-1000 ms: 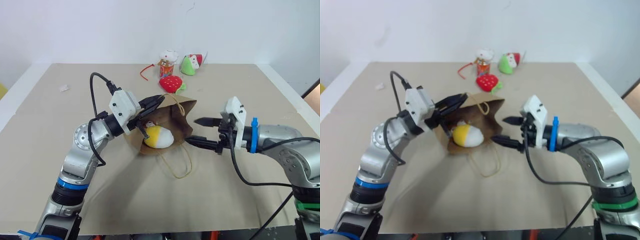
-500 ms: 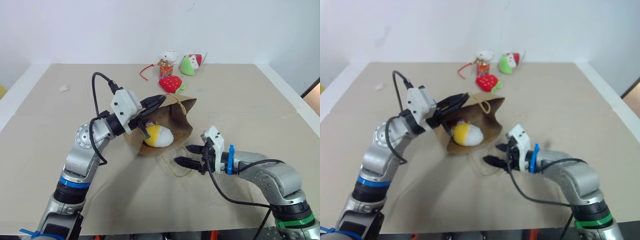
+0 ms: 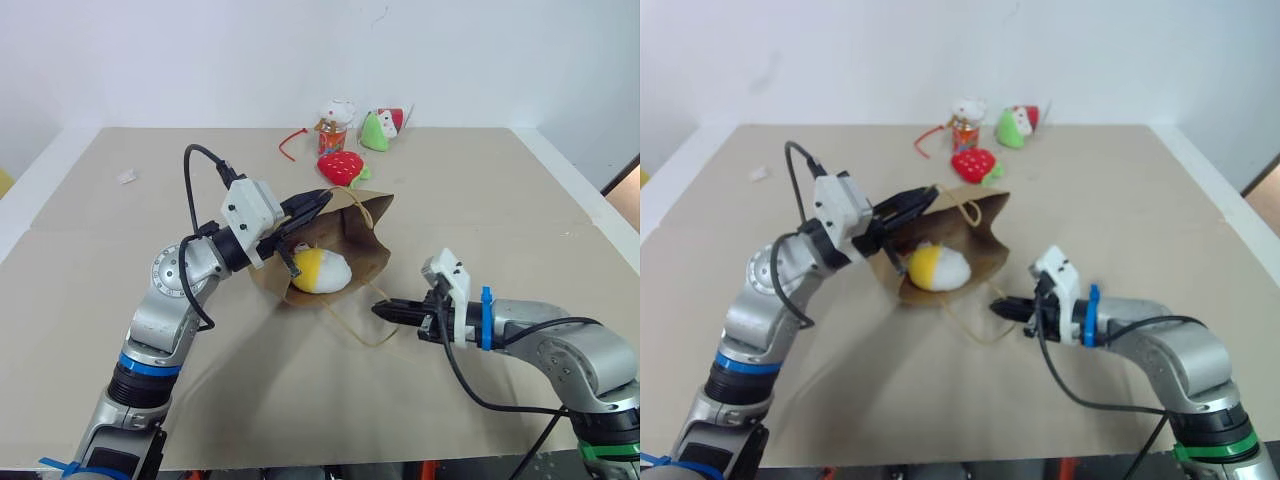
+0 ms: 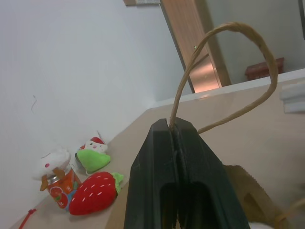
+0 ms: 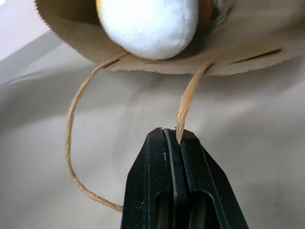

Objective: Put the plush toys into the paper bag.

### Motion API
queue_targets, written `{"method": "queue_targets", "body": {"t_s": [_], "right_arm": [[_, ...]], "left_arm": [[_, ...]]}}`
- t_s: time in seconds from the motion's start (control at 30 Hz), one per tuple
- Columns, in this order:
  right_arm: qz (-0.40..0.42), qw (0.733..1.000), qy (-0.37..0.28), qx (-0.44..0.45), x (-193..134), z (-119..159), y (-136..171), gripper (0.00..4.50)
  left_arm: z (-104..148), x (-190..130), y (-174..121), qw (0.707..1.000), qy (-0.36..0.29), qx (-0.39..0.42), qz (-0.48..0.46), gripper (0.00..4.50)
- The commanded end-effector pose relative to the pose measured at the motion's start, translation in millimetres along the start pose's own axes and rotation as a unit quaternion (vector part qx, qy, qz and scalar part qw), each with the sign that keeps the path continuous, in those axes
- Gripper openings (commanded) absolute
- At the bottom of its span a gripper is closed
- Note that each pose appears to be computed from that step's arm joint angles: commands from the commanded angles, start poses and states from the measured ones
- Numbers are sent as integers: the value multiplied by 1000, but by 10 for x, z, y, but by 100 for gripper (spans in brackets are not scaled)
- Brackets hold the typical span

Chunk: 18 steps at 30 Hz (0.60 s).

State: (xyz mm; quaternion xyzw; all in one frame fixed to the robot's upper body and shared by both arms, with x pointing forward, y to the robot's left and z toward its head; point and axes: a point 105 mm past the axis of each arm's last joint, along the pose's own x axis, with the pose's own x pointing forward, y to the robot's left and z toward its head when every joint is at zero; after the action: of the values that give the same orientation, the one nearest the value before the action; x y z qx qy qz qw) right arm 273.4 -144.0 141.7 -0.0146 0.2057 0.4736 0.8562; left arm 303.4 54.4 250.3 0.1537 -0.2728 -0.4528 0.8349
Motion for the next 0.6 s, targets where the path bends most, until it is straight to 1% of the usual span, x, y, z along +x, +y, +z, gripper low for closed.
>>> {"method": "queue_targets", "body": {"t_s": [0.03,0.1,0.2,0.27,0.37,0.47,0.6], "right_arm": [[-14,997,-53,-58,-300,528,11,3],[-29,994,-56,-87,-462,720,-6,3],[-25,991,-67,-117,-676,1028,80,3],[-29,988,-64,-135,-753,1154,124,3],[-42,989,-44,-131,-834,1207,125,3],[-27,992,-26,-123,-857,1194,176,3],[-24,992,-1,-128,-677,1083,95,3]], "left_arm": [[129,14,144,999,-19,27,14,0],[120,5,231,999,-15,36,20,0],[139,56,298,999,-20,40,20,0],[135,97,305,999,-23,32,21,0],[59,113,290,999,-19,19,26,0],[-2,141,251,999,-16,5,31,0],[-47,218,152,999,-19,-14,31,0]]}}
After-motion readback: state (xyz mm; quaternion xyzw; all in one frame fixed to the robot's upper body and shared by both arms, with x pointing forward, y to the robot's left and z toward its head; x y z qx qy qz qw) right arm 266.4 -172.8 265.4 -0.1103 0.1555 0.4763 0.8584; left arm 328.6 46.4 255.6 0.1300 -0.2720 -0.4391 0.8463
